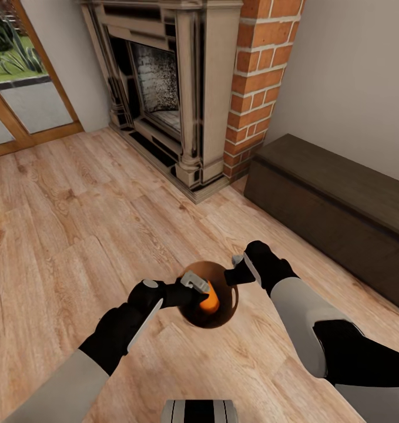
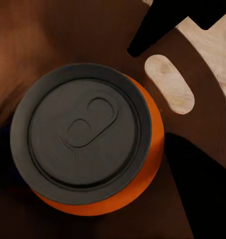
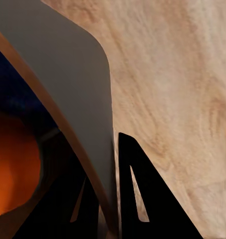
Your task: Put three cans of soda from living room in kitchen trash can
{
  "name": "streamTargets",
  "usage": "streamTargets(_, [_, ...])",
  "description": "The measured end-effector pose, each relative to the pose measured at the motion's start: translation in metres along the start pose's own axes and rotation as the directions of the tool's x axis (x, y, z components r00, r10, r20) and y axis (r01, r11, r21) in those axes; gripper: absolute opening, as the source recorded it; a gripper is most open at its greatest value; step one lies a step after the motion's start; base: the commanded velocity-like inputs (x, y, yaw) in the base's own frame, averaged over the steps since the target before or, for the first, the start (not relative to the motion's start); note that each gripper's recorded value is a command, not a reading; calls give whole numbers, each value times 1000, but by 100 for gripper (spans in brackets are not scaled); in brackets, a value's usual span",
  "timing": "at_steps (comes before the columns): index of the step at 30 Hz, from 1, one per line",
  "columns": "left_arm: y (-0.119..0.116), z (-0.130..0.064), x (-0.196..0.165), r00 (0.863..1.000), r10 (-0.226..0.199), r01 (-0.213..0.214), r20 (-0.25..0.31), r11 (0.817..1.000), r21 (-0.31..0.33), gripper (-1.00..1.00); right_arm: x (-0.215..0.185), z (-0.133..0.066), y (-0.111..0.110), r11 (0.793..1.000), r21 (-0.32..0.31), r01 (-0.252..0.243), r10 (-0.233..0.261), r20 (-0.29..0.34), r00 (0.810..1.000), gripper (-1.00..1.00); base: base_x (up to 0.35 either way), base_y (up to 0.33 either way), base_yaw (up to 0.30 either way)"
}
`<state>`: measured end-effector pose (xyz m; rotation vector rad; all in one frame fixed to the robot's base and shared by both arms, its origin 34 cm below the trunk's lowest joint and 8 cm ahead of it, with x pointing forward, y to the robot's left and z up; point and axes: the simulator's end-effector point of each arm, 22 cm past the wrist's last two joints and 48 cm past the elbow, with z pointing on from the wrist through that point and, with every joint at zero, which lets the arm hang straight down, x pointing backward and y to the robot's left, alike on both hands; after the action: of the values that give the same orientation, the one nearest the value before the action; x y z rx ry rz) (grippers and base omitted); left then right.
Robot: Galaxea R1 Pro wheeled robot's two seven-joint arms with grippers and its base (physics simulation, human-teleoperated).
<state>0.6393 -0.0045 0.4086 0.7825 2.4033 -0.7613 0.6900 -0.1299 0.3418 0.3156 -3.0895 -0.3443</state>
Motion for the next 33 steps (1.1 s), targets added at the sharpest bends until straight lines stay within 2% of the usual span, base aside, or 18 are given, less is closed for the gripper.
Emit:
streamTargets(3, [-7,3,-2,1000,5,-5,1,1000,10,-100,0,0,-1,1000,6,3,-3,-1,1000,-100,0,0,0])
streamTargets(4, [-8,3,-3,1000,8,-8,2,1000,12,100,0,0,1,1000,-7,-5,5,0,1000,-100,0,0,0])
streamTargets(6, [-10,4,-2,1000,11,-11,1,1000,13,100,0,0,5,1000,-26,-17,17,1,1000,-100,0,0,0])
streamTargets(12, [-10,4,-3,1000,15,-15,5,1000,13,100,1,0,-1,1000,3,0,0,-1,1000,-100,0,0,0])
streamTargets(19, [-10,4,-4,1000,15,-16,6,1000,13,100,1,0,3,1000,-16,-11,11,-1,1000,-100,0,0,0])
streamTargets(24, [-12,-3,-17,999,29,-29,38,999,19,100,1,0,0,1000,-5,-5,5,-2,1000,-100,0,0,0])
streamTargets(26, [-13,-17,-35,995,53,-55,87,998,20,100,1,0,0,1000,-10,-10,10,-2,1000,-100,0,0,0])
streamTargets(27, [-13,-21,-36,994,59,-61,94,998,22,100,1,0,0,1000,-11,-11,11,-2,1000,-100,0,0,0])
streamTargets(30, [-9,-49,-26,989,92,-97,114,995,40,100,1,0,-2,1000,-6,-10,10,-3,1000,-100,0,0,0])
streamTargets(33, [14,-74,-20,988,75,-78,137,997,13,100,2,0,-3,1000,-4,-9,9,-3,1000,-100,0,0,0])
